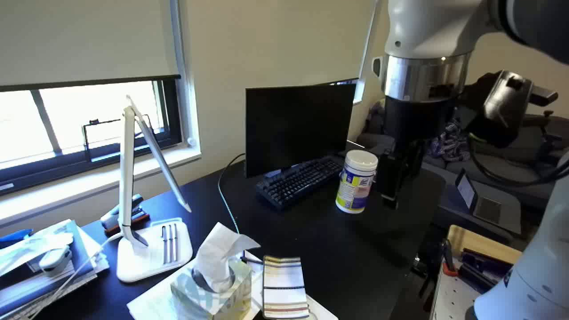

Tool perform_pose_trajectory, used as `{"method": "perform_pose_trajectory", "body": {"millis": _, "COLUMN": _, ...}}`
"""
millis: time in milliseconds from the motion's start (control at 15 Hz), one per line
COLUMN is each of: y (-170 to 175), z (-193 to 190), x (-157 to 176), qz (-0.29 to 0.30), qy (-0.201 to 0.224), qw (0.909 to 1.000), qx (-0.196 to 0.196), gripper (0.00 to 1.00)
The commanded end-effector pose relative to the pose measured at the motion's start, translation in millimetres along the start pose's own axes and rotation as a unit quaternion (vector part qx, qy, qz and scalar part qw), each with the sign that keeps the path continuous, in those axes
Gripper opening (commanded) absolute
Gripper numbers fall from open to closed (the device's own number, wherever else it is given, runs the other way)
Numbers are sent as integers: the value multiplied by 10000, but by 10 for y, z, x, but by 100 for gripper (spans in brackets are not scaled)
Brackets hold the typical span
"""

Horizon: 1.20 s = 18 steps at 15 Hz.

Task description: Move the tissue box to the right

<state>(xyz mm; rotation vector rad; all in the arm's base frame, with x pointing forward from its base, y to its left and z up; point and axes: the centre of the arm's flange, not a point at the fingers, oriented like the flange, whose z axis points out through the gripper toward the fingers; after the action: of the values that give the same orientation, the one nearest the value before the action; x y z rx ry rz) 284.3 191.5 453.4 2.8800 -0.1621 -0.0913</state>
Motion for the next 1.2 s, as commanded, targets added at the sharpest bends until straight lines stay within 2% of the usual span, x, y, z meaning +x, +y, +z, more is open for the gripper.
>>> {"method": "perform_pose_trajectory", "body": {"millis": 0, "y": 0, "z": 0, "x": 0, "qz": 0, "qy": 0, "qw": 10000, "qx": 0, "gripper": 100}}
{"method": "perform_pose_trajectory", "body": {"millis": 400, "y": -261, "z": 82, "x": 410, "qz": -17, "qy": 208, "qw": 9994, "qx": 284, "gripper": 100}}
{"method": "perform_pose_trajectory", "body": {"millis": 600, "y": -477, "z": 213, "x": 594, "qz": 109, "qy": 505, "qw": 9980, "qx": 372, "gripper": 100}}
{"method": "perform_pose_trajectory", "body": {"millis": 933, "y": -873, "z": 452, "x": 1035, "qz": 412, "qy": 658, "qw": 9964, "qx": 349, "gripper": 100}}
{"method": "perform_pose_trajectory", "body": {"millis": 1133, "y": -964, "z": 639, "x": 1311, "qz": 663, "qy": 662, "qw": 9954, "qx": 202, "gripper": 100}}
